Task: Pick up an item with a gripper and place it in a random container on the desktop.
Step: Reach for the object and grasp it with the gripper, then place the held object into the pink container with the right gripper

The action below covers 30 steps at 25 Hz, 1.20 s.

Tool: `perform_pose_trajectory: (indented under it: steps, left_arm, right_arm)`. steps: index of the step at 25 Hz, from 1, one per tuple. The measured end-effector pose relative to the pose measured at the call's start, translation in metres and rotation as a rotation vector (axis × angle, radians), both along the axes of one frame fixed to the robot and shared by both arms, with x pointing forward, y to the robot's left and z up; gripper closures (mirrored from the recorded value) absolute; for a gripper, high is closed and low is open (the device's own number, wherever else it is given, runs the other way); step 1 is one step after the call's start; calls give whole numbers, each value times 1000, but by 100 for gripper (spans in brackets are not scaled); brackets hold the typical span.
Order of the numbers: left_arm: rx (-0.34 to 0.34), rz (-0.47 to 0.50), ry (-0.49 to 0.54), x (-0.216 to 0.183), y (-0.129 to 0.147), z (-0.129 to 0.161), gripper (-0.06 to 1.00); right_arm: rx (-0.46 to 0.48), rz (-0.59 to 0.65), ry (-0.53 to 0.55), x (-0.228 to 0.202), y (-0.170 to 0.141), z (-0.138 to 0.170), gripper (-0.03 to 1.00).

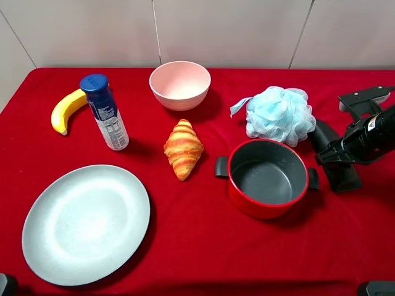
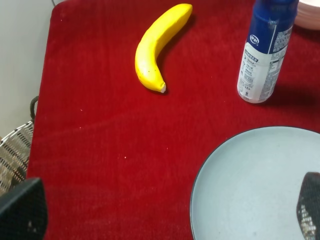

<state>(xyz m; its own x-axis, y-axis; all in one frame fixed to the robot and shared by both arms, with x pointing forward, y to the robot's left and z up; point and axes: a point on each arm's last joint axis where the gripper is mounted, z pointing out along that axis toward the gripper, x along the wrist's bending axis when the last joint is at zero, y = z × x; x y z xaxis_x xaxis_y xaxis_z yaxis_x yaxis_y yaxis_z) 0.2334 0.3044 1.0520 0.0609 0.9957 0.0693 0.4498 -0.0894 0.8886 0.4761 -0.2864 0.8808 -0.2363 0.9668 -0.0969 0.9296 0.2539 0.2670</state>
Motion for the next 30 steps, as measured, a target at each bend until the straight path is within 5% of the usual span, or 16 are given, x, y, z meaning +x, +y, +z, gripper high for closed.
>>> perform_pose_trajectory:
  steps: [8,18,30]
  left_arm:
    - [0,0,0,0,0,0,-4]
    - [0,0,0,0,0,0,-4]
    - [0,0,0,0,0,0,-4]
  right_arm:
    - [-6,-3,9,1,0,4,61]
    - [-45,-13,67,-4,-4,24,78]
    - [-45,-21,-12,-10,-5,51,81]
